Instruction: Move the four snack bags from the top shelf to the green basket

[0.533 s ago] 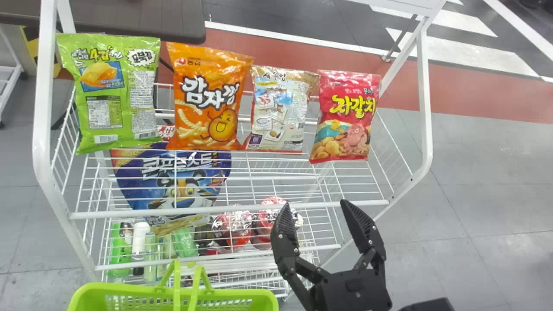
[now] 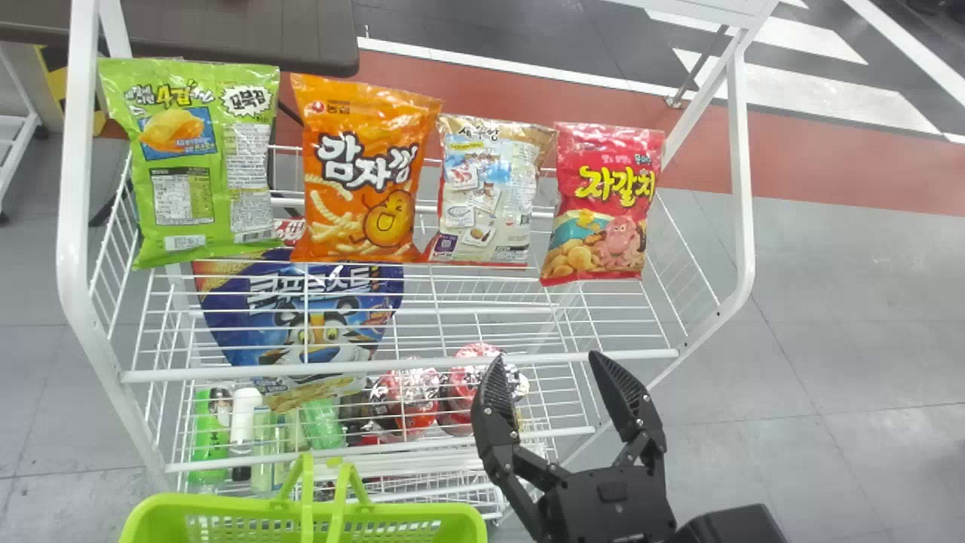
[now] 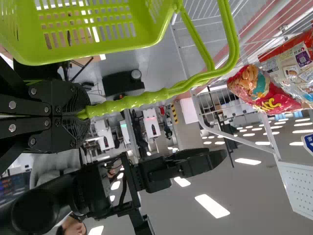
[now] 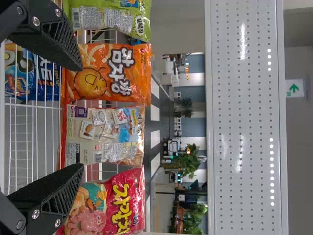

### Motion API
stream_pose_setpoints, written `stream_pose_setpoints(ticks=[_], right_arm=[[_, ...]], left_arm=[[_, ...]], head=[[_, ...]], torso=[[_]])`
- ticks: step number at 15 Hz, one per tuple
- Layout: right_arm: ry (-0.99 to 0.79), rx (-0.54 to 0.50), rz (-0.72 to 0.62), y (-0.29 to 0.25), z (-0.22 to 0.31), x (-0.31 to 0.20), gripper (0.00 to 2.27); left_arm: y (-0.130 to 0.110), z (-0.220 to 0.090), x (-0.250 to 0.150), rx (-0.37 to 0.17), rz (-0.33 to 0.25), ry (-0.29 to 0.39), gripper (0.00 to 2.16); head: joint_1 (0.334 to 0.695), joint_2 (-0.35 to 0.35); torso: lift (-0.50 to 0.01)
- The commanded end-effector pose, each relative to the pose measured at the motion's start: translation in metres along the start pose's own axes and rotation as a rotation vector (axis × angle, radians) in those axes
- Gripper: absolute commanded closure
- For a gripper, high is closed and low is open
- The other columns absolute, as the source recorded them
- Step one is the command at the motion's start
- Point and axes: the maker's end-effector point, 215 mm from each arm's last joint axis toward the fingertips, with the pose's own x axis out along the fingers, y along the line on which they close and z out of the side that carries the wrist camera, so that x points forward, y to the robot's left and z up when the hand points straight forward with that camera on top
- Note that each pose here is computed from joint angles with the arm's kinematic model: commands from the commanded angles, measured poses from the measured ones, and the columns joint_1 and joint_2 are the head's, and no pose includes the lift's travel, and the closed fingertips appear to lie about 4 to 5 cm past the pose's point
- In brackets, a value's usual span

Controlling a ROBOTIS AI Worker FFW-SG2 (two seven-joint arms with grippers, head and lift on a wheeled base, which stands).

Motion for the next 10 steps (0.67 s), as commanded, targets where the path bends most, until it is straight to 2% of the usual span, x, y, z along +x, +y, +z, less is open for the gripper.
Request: stream_pose_setpoints(ticks=[1, 5, 9, 10], right_arm=[[0.002, 0.001, 0.001, 0.0, -0.001, 0.001, 0.12], [-0.02, 0.009, 0.018, 0.003, -0.018, 0.041, 0.11], [0.064, 0.004, 0.132, 0.069, -0.034, 0.123, 0.12], [0.089, -0.003, 0.168, 0.089, -0.037, 0.14, 0.12]], left_arm=[[0.0, 0.0, 0.0, -0.001, -0.001, -0.002, 1.22], [0.004, 0.0, 0.003, -0.007, -0.009, 0.0, 1.22], [0.008, -0.001, 0.007, -0.002, -0.021, 0.009, 1.22], [0.007, -0.001, 0.007, 0.0, -0.024, 0.01, 1.22]], head=[[0.695, -0.35], [0.695, -0.35], [0.695, -0.35], [0.695, -0.281]], torso=[[0.0], [0.0], [0.0], [0.0]])
